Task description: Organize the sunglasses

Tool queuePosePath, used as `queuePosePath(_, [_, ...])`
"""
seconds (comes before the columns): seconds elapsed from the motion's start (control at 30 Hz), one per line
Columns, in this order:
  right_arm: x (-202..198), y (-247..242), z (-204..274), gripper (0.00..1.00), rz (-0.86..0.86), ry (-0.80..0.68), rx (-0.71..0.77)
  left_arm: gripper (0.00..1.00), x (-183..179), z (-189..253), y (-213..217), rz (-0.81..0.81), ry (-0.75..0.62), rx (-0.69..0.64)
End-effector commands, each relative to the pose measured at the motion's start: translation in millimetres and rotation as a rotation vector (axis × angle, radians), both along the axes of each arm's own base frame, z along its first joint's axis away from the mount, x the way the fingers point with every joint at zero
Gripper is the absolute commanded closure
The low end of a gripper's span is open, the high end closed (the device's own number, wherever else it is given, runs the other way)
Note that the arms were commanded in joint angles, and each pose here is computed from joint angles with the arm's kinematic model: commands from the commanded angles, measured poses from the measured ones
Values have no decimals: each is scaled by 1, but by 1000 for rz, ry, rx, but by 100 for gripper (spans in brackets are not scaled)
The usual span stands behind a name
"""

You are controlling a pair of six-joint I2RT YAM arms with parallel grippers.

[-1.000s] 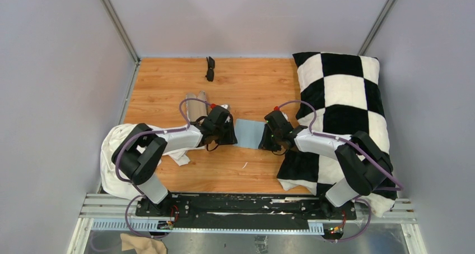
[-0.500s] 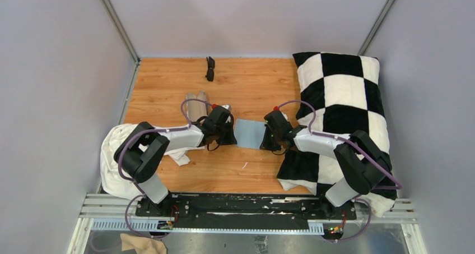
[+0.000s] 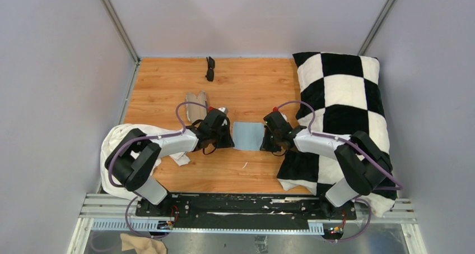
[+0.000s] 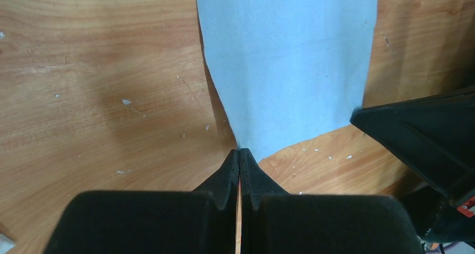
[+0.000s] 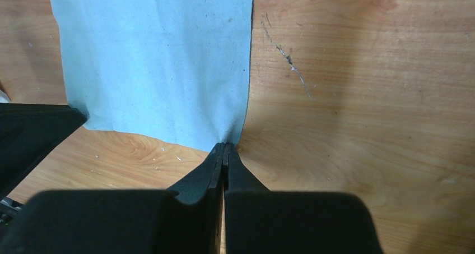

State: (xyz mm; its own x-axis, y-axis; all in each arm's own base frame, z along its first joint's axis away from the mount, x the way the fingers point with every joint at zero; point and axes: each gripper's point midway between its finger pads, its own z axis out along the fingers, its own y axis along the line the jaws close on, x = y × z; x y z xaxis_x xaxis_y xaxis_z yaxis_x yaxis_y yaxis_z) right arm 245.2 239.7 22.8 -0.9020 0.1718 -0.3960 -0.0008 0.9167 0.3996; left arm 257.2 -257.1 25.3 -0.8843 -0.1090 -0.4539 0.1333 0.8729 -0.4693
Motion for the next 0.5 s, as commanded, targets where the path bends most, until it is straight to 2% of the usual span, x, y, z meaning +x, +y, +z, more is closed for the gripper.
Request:
queuePosePath(0.0, [-11,-8,-2,100,17,10,-49,100,-3,9,-2,1,-12,-14])
queuePosePath(0.47, [13,-12,14,100,5,-61,-103,100,13,20,-13,-7,-28,-11])
